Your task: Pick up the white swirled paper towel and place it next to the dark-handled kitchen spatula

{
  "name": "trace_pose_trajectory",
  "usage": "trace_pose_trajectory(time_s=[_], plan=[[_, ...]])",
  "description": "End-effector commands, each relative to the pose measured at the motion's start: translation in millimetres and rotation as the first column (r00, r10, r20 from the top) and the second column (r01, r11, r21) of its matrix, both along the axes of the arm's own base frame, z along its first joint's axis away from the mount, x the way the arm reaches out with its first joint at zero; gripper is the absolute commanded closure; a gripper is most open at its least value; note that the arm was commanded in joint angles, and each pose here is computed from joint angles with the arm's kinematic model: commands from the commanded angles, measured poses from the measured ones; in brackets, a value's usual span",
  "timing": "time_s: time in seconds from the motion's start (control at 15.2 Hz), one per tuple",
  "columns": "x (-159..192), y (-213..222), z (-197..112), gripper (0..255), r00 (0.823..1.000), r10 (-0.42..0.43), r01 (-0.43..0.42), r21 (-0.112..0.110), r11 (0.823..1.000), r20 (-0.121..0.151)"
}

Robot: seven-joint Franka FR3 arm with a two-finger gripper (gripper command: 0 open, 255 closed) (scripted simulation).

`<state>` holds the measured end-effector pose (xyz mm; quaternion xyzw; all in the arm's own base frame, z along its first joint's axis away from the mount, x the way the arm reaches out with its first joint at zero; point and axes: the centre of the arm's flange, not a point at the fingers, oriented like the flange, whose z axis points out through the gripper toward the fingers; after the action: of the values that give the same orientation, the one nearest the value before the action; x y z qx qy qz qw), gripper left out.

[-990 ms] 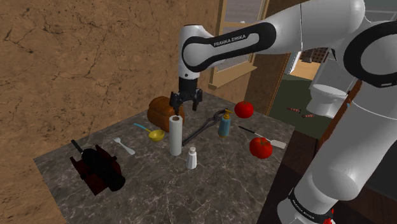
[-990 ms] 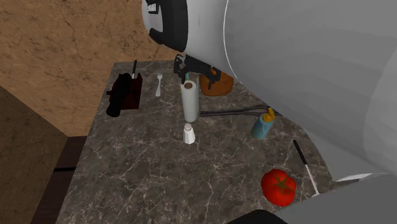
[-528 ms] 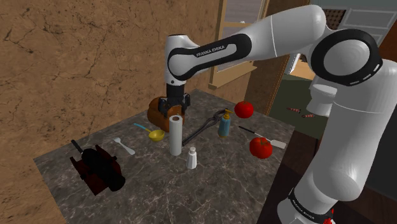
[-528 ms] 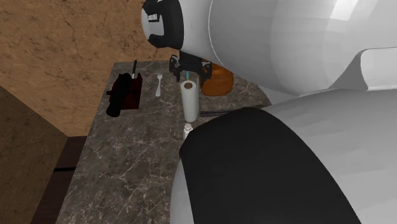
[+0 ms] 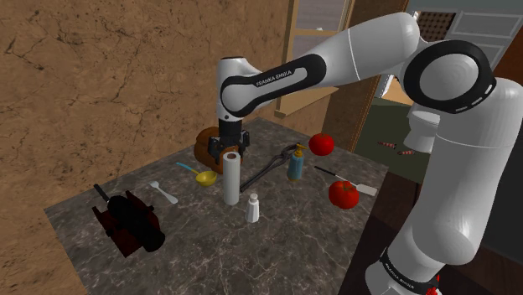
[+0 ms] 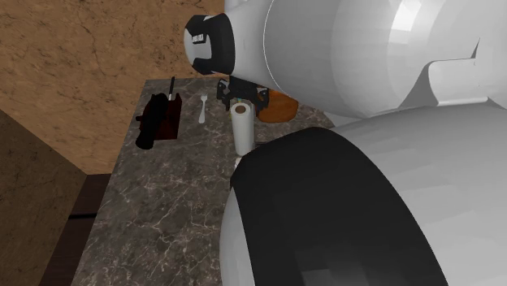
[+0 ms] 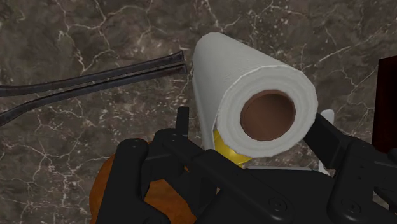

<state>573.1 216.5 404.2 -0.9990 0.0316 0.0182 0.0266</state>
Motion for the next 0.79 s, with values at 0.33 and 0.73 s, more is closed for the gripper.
trace_pose_trajectory(time_s=[0.33, 0.73], plan=[[0.0, 0.0, -0.4, 255, 1.000, 0.000, 0.000, 0.000, 1.000, 0.000], [0.1, 0.2, -0.2, 255, 1.000, 0.000, 0.000, 0.000, 1.000, 0.000]])
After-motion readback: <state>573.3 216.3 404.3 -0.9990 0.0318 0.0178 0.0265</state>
